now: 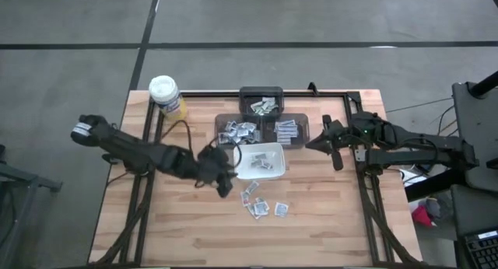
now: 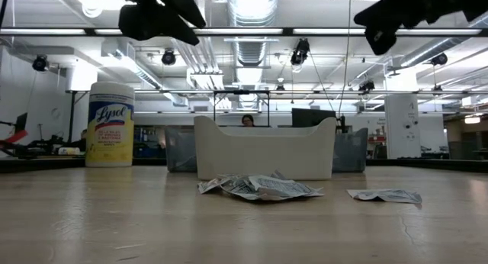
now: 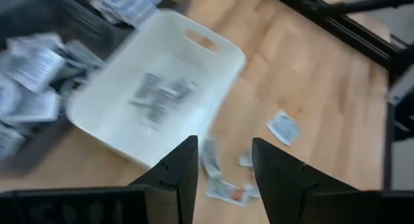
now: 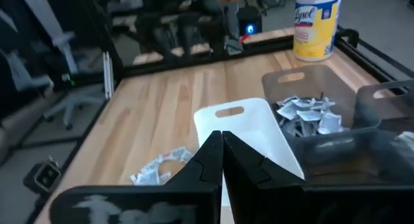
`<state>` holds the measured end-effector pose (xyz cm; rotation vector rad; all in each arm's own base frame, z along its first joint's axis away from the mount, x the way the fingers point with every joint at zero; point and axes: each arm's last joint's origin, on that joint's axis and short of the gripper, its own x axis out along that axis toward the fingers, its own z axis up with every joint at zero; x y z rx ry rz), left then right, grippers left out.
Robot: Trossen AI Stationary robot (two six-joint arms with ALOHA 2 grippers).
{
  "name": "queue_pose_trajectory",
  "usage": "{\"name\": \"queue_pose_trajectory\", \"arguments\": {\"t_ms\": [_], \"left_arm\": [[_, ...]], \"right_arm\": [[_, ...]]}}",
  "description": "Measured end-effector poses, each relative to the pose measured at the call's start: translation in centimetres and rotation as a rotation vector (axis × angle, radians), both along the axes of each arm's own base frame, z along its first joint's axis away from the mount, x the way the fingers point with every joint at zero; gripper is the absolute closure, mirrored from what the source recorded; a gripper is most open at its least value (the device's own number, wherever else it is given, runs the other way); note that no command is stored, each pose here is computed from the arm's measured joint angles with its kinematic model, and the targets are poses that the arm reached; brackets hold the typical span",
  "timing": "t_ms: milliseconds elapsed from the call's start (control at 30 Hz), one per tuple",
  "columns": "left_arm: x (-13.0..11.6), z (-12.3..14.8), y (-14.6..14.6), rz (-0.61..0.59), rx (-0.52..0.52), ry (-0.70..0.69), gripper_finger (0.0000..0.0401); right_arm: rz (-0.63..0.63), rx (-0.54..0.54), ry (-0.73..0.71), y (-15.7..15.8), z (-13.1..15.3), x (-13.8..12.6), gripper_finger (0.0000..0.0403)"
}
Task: Pick & Place First Aid Supplies
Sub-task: Put the ointment pack into the white bin
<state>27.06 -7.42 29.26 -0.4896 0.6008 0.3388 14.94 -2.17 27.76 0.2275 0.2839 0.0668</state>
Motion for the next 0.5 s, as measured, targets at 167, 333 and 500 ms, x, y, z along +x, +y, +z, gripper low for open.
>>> {"name": "queue_pose_trajectory", "arguments": {"t_ms": [167,333,500], "left_arm": [[0.8,-1.5,-3.2,-0.051,-0.047,-0.004,0.0263],[1.6,-3.4,-6.0,-0.096,-0.076,0.001,0.0263],[2.5,-5.5,-8.0,-0.092,-0.126,0.007,0.0263]], "right_arm": [[-0.027,0.096,-0.041,0.1,-2.9,-0.6,0.0394],[-0.048,0.176,-0.022,0.3,-5.2,-1.5,0.0394],[-0.044,0.177,-0.103,0.4,-6.2,-2.2,0.0394]]}}
